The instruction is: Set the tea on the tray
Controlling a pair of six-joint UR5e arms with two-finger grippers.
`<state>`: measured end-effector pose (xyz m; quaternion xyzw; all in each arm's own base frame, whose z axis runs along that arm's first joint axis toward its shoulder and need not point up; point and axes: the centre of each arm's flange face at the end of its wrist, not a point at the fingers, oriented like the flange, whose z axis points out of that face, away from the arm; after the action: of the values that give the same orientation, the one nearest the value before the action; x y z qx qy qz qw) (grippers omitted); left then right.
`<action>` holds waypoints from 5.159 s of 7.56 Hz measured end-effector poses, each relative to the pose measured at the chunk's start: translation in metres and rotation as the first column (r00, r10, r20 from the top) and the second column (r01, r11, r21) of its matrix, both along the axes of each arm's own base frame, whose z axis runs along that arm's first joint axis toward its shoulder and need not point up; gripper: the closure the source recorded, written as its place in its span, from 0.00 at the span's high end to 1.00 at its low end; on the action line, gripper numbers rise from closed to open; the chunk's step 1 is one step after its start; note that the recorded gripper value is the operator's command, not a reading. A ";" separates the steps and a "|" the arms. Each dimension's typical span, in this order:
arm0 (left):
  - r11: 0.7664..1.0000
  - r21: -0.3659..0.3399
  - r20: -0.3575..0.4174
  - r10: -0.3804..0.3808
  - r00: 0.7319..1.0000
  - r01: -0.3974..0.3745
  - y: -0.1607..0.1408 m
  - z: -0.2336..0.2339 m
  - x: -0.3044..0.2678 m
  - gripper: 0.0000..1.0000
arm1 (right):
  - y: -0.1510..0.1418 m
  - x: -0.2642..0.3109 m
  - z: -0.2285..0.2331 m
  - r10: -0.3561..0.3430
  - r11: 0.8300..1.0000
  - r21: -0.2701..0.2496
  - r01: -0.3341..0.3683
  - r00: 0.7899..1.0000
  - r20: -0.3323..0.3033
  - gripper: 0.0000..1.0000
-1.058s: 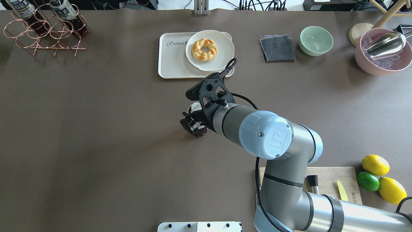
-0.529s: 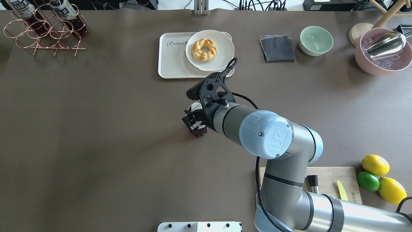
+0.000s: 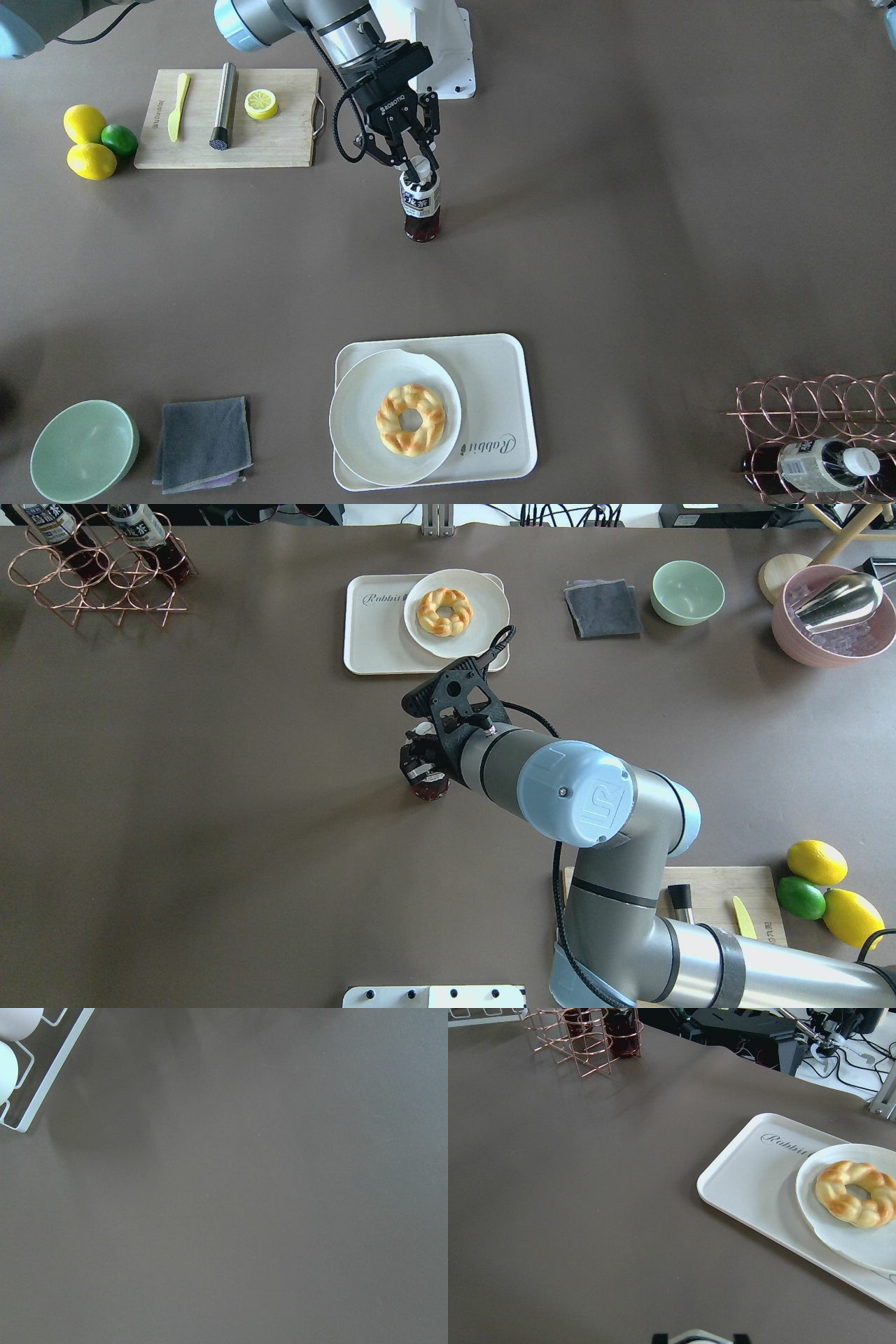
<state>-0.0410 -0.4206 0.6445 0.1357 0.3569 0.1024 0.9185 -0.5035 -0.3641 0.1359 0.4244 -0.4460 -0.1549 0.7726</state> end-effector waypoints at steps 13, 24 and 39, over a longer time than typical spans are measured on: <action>0.998 -0.012 -0.003 -0.062 0.998 0.062 0.028 0.014 -0.026 0.99 | -0.248 -0.088 -0.126 0.232 0.958 -0.170 -0.232 0.973 -0.019 0.00; 0.998 -0.003 -0.004 -0.064 0.998 0.064 0.024 0.010 -0.027 0.99 | -0.260 -0.090 -0.083 0.235 0.958 -0.161 -0.237 0.972 -0.031 1.00; 0.993 -0.101 -0.109 -0.068 0.992 0.057 0.026 0.004 -0.028 0.99 | -0.150 0.385 0.331 -0.157 0.748 -0.656 -0.101 0.934 -0.322 1.00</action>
<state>-0.0693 -0.3950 0.6484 0.1075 0.4082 0.0481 0.9052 -0.1190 -0.5142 0.4669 0.0803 -0.3302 -0.0729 0.9377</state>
